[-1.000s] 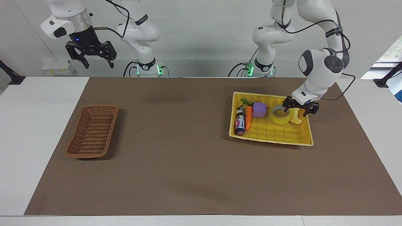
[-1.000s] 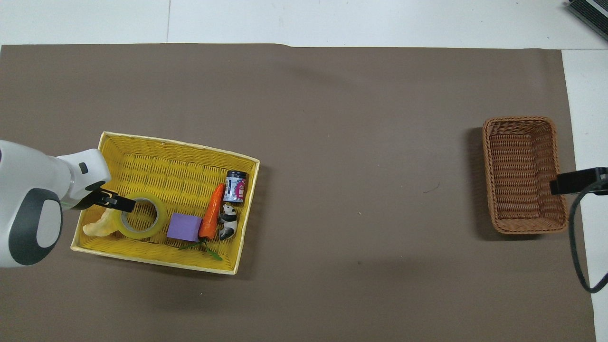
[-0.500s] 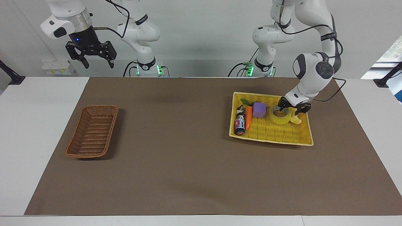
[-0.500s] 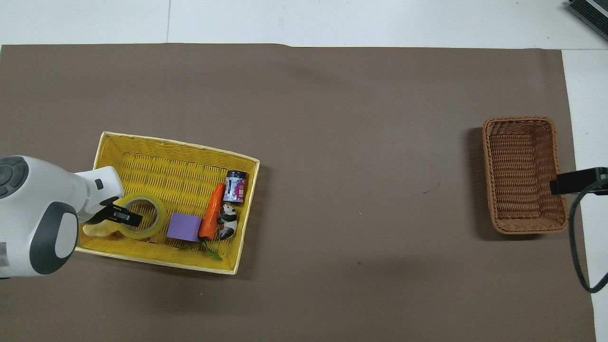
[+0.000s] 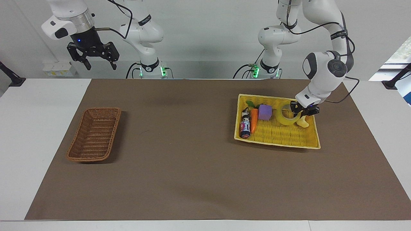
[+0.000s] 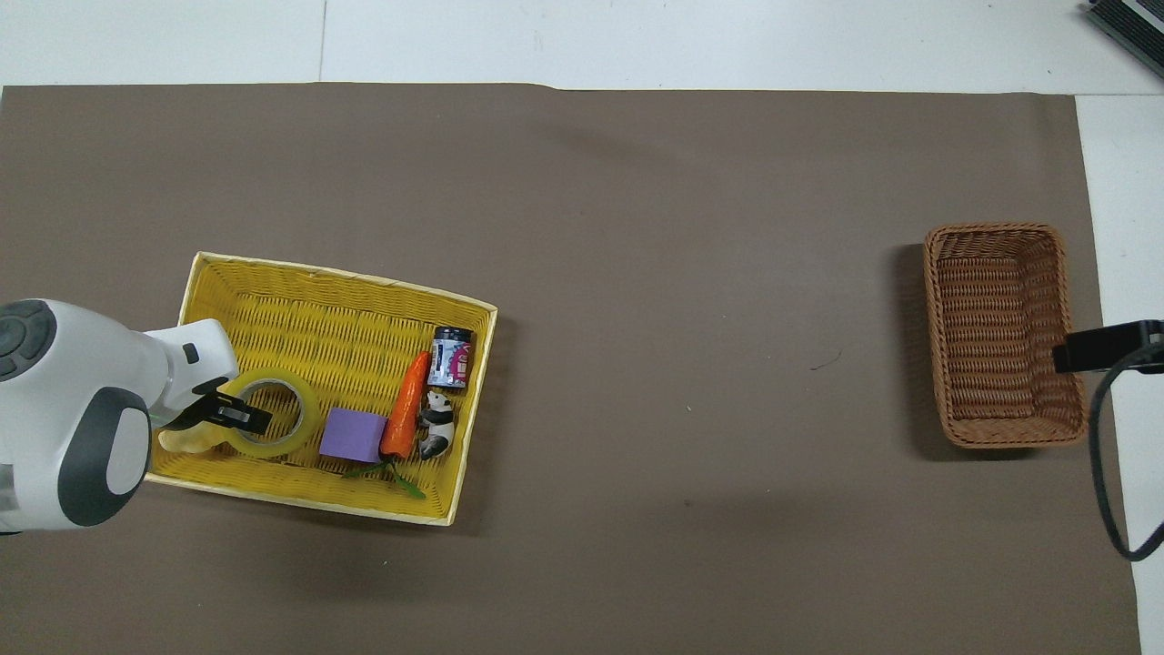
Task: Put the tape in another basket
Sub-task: 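Reach the left gripper into the yellow basket onto the tape roll, then grasp the tape roll rim with the left gripper and lift it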
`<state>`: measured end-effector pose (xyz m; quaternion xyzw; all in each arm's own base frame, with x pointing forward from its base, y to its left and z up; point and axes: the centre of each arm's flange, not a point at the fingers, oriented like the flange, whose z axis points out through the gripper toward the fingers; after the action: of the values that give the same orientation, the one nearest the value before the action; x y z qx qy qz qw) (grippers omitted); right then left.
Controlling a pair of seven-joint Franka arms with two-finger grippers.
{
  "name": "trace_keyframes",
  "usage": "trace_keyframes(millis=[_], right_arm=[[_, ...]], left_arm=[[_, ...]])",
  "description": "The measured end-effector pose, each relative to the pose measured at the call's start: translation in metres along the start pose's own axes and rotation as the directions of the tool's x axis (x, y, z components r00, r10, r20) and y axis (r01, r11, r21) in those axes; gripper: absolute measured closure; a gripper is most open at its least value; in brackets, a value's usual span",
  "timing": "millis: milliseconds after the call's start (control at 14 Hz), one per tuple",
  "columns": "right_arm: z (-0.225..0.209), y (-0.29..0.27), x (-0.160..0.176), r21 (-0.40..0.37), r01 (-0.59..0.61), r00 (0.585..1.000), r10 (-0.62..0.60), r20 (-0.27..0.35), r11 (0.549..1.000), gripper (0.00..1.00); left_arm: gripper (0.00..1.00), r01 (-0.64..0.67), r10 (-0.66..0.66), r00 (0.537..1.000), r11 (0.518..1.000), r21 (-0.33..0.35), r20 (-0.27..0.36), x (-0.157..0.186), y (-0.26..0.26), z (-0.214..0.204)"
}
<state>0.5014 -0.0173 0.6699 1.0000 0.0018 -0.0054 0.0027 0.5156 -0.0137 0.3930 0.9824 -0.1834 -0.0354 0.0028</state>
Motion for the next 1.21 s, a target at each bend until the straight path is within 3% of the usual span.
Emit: trace_keyframes(millis=[143,429,786,1000,1214], right_arm=[[0.000,0.000,0.000,0.000,0.000,1.000,0.000,0.000,1.000,0.00],[0.000,0.000,0.000,0.000,0.000,1.000,0.000,0.000,1.000,0.00],[0.000,0.000,0.000,0.000,0.000,1.000,0.000,0.000,1.000,0.00],[0.000,0.000,0.000,0.000,0.000,1.000,0.000,0.000,1.000,0.00],[0.000,0.000,0.000,0.000,0.000,1.000,0.000,0.000,1.000,0.00]], left_arm=[[0.77,0.019,-0.018,1.000,1.000,0.008,-0.024,0.009,-0.004,-0.028],[0.77,0.179,-0.177,0.981,0.984,0.012,-0.074,0.025,0.008,-0.059],[0.77,0.317,-0.317,0.945,0.948,-0.009,-0.081,0.053,0.121,-0.073],[0.77,0.433,-0.447,0.893,0.885,-0.171,-0.053,0.063,0.179,-0.099],[0.77,0.482,-0.509,0.861,0.799,-0.360,0.024,0.071,0.196,-0.112]])
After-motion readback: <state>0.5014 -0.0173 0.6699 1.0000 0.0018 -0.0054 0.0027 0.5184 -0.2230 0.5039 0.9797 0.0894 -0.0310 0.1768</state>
